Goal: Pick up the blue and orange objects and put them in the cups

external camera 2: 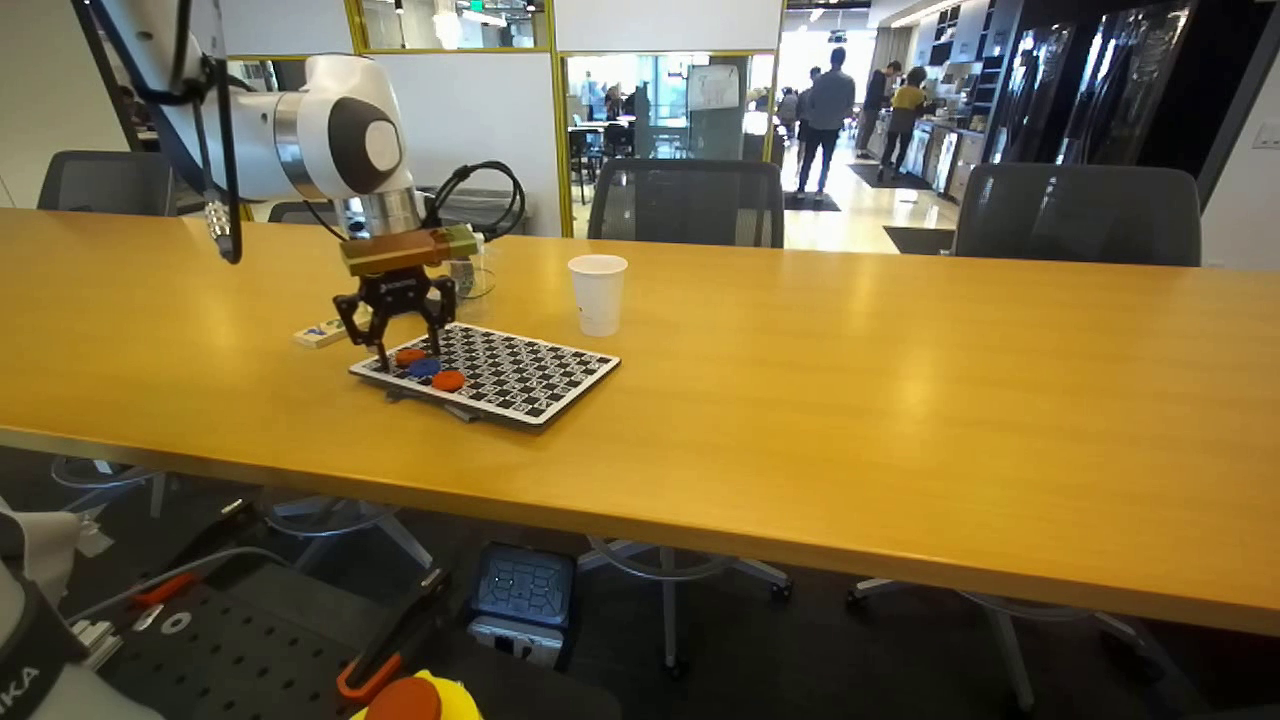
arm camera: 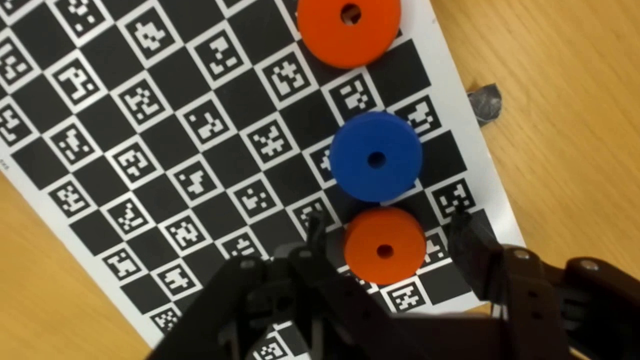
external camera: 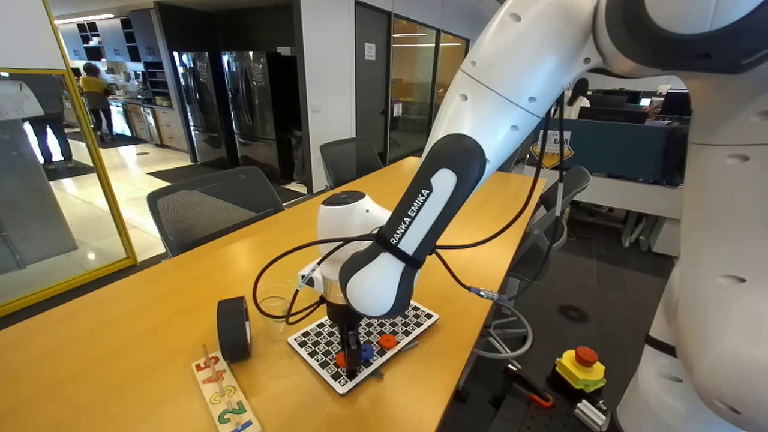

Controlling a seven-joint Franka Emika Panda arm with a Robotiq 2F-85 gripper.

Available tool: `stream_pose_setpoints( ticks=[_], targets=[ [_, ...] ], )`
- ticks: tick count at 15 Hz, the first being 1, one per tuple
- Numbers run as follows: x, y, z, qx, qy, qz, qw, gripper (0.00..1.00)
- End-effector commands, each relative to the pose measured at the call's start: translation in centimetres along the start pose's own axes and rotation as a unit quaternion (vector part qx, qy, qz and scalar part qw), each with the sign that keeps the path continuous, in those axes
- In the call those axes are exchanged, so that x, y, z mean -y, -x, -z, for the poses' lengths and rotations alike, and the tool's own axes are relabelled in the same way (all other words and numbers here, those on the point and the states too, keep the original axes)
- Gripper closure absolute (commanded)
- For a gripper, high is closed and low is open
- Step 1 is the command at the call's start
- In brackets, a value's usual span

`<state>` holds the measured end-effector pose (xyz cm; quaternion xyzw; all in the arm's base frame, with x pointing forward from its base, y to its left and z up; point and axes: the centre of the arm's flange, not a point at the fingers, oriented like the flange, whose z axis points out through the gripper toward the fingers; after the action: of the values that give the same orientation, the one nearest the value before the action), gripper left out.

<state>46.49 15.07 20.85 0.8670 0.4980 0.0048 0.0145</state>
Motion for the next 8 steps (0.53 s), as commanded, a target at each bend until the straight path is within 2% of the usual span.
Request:
stream_pose_setpoints(
  ticks=[1,3,4,8],
  targets=[
    [-0.5,-0.3,0.2,-0.019,0.000,0.006,0.9998,0.65],
    [-0.4,-0.4,0.2,-0.020,-0.001,0.008,0.9998,0.79],
    [-0.5,-0.4,0.5,-0.020,0.000,0.007,0.9998,0.81],
    [-1.8,0.1,2.9,-0.024,0.010,-0.006,0.9996,0.79]
  ],
)
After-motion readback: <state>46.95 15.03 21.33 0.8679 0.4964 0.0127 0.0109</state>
